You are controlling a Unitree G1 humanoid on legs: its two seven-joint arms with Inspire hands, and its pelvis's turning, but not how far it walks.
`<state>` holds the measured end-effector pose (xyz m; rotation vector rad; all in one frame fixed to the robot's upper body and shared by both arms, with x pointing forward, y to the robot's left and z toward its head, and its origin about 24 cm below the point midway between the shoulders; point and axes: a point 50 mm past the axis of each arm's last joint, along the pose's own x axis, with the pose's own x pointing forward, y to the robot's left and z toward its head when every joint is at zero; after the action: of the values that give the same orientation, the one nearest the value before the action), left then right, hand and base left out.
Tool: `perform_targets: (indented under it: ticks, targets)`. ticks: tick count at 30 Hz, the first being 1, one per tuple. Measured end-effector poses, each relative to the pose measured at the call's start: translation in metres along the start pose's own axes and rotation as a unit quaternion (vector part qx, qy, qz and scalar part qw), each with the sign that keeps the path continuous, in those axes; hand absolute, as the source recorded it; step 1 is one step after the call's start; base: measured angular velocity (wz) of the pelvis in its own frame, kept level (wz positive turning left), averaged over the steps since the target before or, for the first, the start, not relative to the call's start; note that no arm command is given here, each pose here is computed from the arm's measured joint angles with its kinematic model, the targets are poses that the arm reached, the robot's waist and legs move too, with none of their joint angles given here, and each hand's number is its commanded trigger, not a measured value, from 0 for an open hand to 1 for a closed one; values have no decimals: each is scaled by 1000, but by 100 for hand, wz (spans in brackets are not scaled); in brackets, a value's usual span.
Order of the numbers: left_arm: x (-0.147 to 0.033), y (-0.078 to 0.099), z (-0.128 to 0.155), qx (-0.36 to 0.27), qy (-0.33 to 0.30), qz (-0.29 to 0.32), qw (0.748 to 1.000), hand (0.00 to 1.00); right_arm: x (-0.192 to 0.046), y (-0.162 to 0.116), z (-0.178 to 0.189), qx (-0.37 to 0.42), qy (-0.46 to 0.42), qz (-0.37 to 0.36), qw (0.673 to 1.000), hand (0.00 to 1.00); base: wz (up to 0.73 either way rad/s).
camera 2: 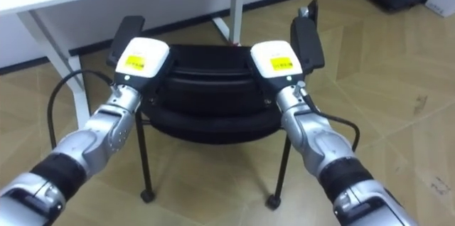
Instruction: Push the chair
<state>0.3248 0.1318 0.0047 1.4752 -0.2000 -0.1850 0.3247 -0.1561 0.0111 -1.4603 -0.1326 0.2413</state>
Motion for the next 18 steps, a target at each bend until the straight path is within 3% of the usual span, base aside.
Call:
perform_targets:
  ticks: [6, 18]
  targets:
    - [-3, -5, 5, -2, 1, -6, 1000, 100, -4, 5, -1, 0, 4, 7, 1000, 100, -4]
    - [4, 11, 4, 16, -1, 19, 1000, 100, -1, 0, 4, 9, 13, -26, 1000, 100, 3]
